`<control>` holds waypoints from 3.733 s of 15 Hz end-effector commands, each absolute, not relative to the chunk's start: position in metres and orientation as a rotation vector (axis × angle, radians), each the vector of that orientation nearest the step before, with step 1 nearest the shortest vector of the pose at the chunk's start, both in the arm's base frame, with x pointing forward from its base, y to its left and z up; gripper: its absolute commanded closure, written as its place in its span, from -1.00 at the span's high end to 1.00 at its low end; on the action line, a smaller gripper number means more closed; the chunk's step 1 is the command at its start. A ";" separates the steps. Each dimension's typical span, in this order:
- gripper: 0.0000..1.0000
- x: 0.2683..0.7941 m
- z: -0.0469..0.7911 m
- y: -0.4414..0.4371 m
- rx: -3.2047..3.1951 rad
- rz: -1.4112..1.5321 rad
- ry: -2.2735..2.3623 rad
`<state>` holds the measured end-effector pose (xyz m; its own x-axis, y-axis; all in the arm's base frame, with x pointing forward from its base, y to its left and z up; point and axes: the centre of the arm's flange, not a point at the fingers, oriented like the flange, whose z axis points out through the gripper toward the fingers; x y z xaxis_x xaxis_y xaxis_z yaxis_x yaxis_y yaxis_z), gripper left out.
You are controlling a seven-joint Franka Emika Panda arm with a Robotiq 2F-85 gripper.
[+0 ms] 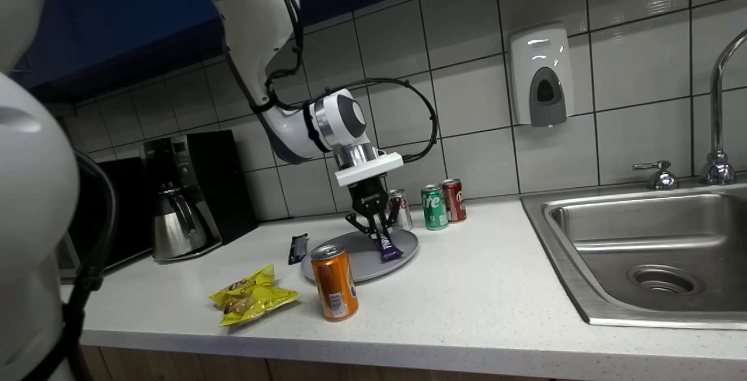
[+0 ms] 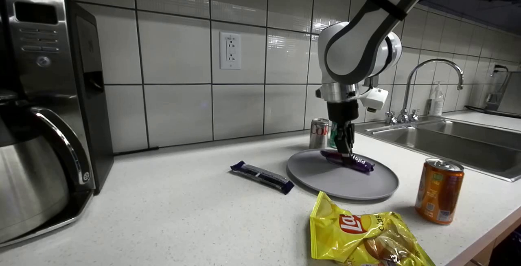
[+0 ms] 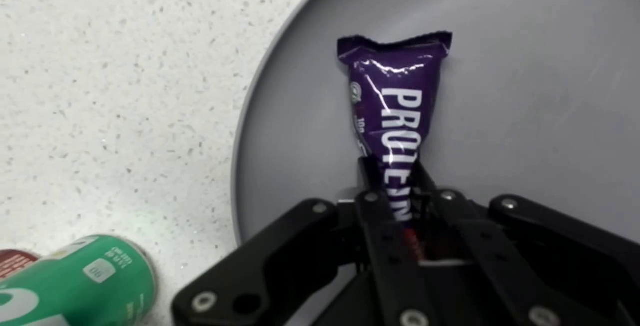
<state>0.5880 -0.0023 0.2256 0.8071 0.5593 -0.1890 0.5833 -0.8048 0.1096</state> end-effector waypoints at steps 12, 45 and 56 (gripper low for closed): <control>-0.92 0.610 0.259 0.039 2.843 -0.164 0.937; -0.92 0.715 0.247 0.185 3.048 -0.252 0.466; 0.95 0.703 0.254 0.186 3.011 -0.248 0.542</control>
